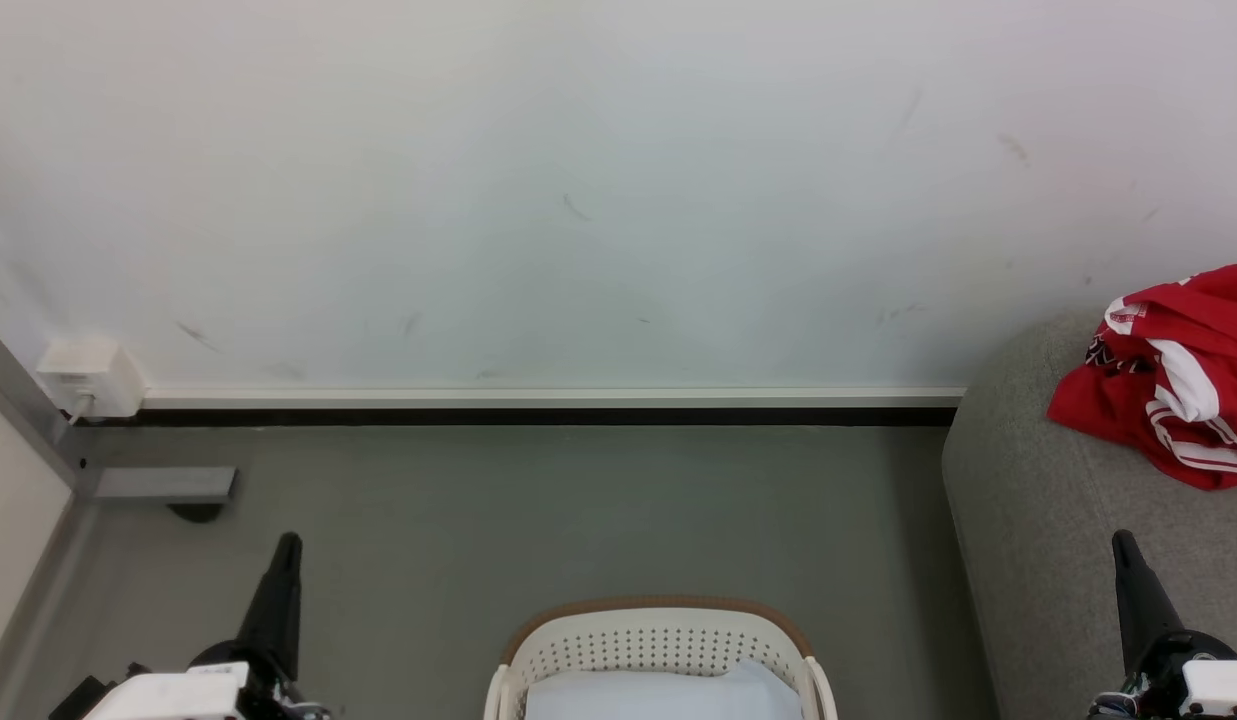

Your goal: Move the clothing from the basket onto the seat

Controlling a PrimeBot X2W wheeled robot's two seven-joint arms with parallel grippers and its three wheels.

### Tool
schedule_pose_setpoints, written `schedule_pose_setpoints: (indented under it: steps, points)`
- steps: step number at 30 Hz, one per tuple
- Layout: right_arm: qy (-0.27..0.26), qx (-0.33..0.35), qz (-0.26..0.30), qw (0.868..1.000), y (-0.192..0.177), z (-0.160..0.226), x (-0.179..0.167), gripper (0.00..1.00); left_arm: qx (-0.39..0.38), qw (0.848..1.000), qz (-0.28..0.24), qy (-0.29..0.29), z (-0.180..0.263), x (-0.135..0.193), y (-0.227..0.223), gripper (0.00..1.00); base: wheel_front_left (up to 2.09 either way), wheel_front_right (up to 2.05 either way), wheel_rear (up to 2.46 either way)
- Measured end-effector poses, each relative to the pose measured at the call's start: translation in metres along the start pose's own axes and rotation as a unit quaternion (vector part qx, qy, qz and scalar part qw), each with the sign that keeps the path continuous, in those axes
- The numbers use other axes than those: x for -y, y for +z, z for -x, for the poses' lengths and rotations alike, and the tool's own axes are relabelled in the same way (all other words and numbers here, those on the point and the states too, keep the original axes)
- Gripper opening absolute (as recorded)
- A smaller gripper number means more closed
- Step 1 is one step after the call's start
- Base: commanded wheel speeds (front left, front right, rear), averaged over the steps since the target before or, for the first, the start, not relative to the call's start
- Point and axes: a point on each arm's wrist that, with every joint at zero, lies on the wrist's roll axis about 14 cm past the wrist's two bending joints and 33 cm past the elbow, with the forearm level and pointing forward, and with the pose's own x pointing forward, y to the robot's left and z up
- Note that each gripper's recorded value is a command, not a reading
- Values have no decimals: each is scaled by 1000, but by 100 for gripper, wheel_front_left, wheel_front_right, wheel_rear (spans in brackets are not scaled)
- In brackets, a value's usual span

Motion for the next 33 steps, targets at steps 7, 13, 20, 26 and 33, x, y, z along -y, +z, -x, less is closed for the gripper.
schedule_pose_setpoints:
  steps: [7,13,20,26,33]
  points:
    - [0,0,0,1000,0,0,0,0,0,1000,0,0,0,0,0,0,0,0,0]
    - [0,0,0,1000,0,0,0,0,0,1000,0,0,0,0,0,0,0,0,0]
    - [0,0,0,1000,0,0,0,0,0,1000,0,0,0,0,0,0,0,0,0]
    - [0,0,0,1000,0,0,0,0,0,1000,0,0,0,0,0,0,0,0,0]
    - [0,0,0,1000,0,0,0,0,0,1000,0,0,0,0,0,0,0,0,0]
